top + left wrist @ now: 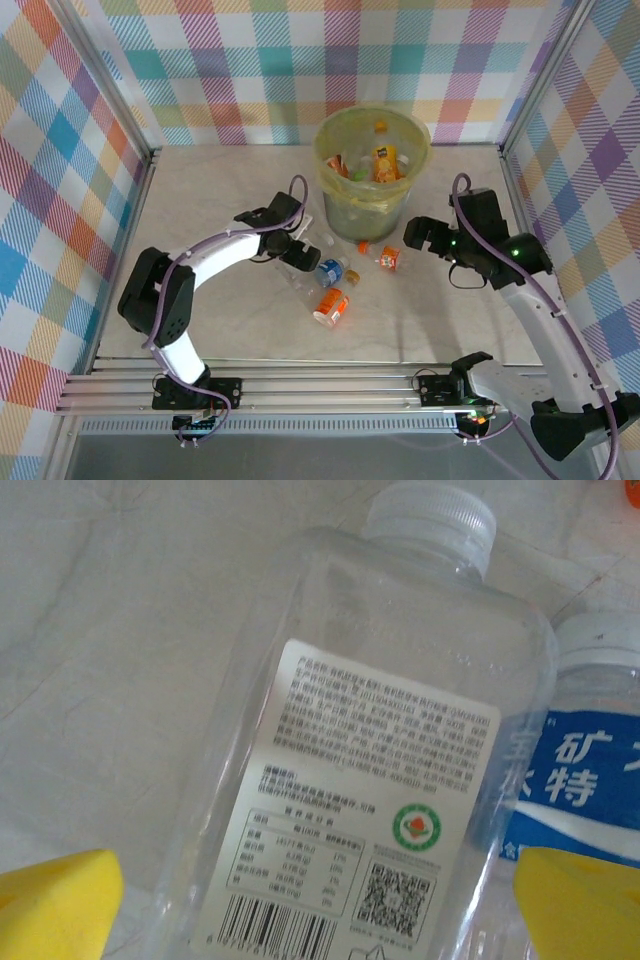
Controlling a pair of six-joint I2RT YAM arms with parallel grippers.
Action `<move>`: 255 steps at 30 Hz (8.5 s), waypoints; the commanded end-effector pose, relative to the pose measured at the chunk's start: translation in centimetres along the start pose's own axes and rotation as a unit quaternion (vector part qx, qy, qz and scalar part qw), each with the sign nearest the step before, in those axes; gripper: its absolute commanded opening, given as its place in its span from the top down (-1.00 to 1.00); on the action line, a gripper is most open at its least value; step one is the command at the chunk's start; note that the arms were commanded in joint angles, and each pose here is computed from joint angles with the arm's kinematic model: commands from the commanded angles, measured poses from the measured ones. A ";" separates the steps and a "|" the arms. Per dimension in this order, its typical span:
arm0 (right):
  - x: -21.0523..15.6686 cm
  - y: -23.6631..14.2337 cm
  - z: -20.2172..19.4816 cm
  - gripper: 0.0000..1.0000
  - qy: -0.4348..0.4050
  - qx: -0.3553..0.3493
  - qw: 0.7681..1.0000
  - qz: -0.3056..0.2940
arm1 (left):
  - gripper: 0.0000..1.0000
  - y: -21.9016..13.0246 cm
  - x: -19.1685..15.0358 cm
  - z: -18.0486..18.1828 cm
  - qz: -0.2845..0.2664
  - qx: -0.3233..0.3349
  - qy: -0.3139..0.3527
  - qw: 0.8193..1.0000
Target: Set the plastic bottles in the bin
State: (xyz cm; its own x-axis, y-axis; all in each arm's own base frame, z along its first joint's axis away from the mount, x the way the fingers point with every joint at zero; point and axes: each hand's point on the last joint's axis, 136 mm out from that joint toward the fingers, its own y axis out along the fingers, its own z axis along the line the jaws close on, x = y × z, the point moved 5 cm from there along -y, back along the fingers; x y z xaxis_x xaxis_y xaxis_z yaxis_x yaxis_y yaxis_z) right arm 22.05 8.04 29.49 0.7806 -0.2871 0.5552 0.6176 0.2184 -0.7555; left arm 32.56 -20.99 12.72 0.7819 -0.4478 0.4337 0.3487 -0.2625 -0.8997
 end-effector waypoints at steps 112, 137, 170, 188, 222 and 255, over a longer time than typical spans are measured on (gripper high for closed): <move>-4.0 2.4 -2.2 -0.99 0.078 0.014 0.997 0.001 | -0.80 -14.0 26.8 -4.1 -0.312 -0.086 -0.166 0.931; -6.5 2.7 -1.4 -0.99 0.077 -0.009 0.996 0.033 | -1.00 -20.2 25.9 -4.7 -0.348 -0.078 -0.126 0.926; -16.3 12.7 11.2 -0.99 -0.007 -0.005 0.985 0.175 | -1.00 -24.2 1.2 5.7 -0.432 0.201 -0.275 0.835; -17.4 16.6 10.7 -0.72 -0.001 -0.051 0.979 0.197 | -1.00 -21.6 -1.6 8.0 -0.403 0.246 -0.309 0.826; -17.4 17.6 6.0 0.27 -0.031 -0.103 0.966 0.236 | -1.00 -19.2 -0.8 8.2 -0.374 0.229 -0.325 0.838; 11.7 -0.2 18.3 0.30 -0.330 0.072 0.939 -0.067 | -1.00 -19.1 -1.2 7.3 -0.366 0.183 -0.331 0.850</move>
State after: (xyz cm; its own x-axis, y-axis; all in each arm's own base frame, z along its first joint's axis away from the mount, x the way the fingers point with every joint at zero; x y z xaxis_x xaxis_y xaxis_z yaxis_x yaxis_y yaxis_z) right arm 31.94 22.25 41.60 0.6151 0.2317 0.7536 0.6670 0.3568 -0.6541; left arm 29.14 -9.63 28.56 0.3682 0.3167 0.8741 0.9076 0.0815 -0.4118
